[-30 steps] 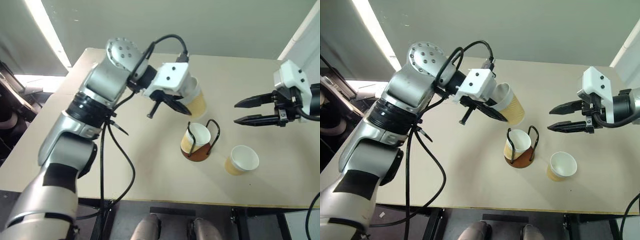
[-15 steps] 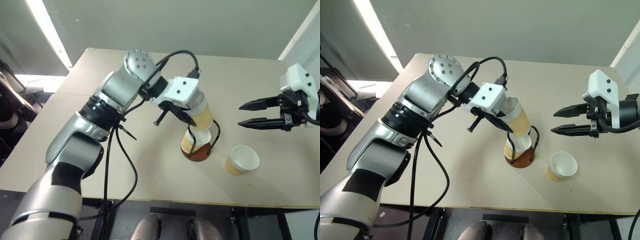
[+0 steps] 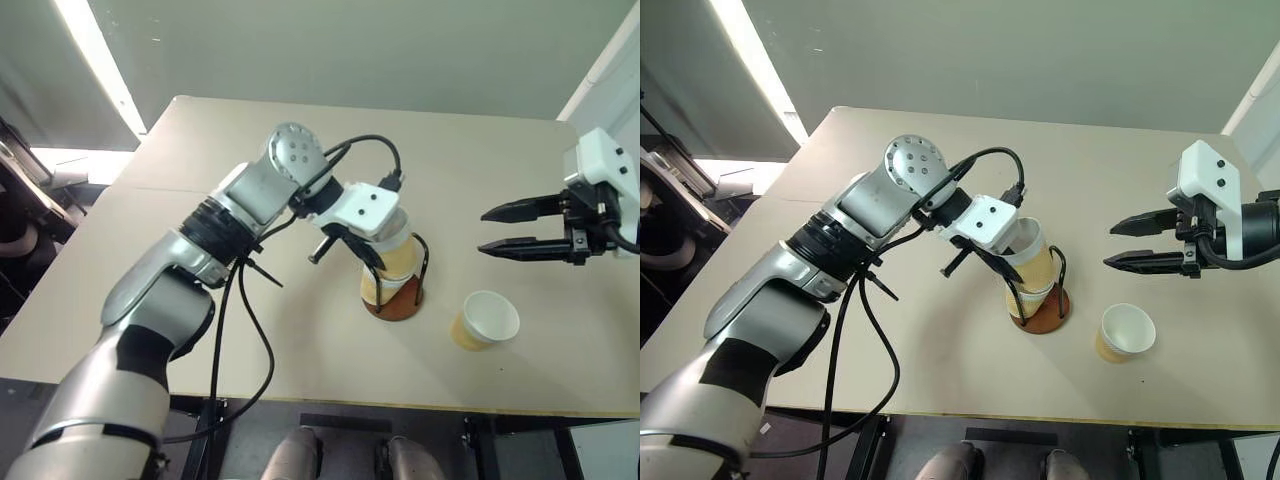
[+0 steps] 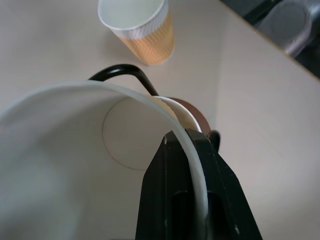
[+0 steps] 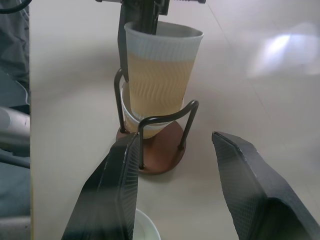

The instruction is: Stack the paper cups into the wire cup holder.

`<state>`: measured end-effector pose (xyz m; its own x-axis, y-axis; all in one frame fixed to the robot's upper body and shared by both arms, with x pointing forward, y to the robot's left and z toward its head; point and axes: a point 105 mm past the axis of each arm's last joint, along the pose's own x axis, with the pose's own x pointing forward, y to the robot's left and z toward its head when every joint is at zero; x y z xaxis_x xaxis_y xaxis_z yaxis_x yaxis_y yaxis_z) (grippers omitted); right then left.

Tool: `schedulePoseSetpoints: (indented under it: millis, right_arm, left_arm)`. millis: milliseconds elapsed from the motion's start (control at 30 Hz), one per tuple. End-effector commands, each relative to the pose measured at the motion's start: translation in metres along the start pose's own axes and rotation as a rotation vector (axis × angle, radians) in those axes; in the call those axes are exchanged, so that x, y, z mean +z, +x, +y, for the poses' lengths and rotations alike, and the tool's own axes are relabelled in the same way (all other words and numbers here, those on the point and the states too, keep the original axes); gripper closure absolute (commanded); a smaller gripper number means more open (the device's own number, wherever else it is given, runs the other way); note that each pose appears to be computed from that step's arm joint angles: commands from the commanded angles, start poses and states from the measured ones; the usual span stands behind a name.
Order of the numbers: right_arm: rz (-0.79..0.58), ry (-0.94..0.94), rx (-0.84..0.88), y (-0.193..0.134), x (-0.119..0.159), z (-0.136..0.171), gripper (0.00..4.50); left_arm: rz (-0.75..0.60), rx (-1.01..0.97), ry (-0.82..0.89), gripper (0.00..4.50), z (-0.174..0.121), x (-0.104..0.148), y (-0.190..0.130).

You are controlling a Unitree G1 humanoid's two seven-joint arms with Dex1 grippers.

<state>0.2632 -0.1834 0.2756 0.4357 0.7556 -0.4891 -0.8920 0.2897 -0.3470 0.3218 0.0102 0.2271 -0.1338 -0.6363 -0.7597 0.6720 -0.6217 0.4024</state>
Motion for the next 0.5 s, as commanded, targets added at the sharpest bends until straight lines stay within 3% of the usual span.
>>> schedulePoseSetpoints:
  millis: [33,100,433,467,500]
  right_arm:
    - [-0.002,-0.04,-0.04,-0.01,0.009,-0.001,2.16]
    - [0.002,-0.038,-0.042,-0.011,0.009,-0.001,2.16]
    - [0.016,-0.029,-0.047,-0.012,0.007,-0.002,2.16]
    - [0.016,-0.029,-0.047,-0.012,0.007,-0.002,2.16]
    - [0.016,-0.028,-0.048,-0.012,0.007,-0.002,2.16]
  left_arm:
    - [0.039,-0.027,0.085,4.29,0.007,0.009,-0.004]
    - [0.045,-0.028,0.103,3.85,0.012,0.012,-0.003]
    - [0.046,-0.025,0.175,0.34,0.028,0.026,-0.001]
    - [0.043,-0.024,0.177,0.05,0.029,0.027,-0.001]
    - [0.041,-0.023,0.178,0.05,0.029,0.028,-0.001]
